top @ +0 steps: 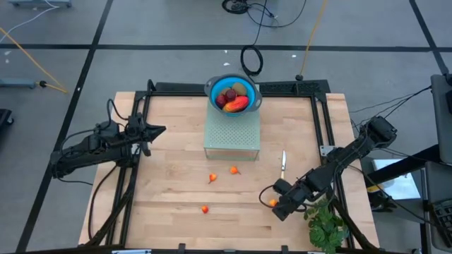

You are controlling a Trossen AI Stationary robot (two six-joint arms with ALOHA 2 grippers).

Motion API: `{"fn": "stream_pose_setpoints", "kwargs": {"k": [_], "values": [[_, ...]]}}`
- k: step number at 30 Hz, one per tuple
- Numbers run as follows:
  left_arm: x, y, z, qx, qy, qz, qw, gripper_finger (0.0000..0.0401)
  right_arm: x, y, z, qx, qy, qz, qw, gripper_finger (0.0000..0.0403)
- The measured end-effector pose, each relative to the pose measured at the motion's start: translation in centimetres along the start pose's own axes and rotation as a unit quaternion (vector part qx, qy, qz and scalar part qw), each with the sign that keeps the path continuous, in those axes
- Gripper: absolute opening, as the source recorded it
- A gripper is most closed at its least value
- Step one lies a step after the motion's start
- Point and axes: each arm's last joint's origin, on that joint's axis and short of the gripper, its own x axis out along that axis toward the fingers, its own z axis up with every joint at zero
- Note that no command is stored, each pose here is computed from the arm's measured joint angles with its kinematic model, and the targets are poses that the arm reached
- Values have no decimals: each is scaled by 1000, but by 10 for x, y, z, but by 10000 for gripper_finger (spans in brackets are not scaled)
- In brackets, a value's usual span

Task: Pick & Place Fruit
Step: Put the peach into the blue strainer bowl on the shelf

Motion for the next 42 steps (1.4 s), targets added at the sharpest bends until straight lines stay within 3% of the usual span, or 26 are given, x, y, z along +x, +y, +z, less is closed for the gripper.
{"fn": "stream_pose_setpoints", "kwargs": {"k": [19, 32, 42], "values": [[0, 0, 0, -6, -2, -1, 1000, 17, 22, -5, 13, -83, -12, -42, 996, 263], [0, 0, 0, -11, -2, -1, 1000, 17, 35, -9, 21, -163, -40, -74, 983, 262], [0, 0, 0, -10, -2, 1, 1000, 17, 41, -10, 22, -189, -27, -84, 978, 201]]}}
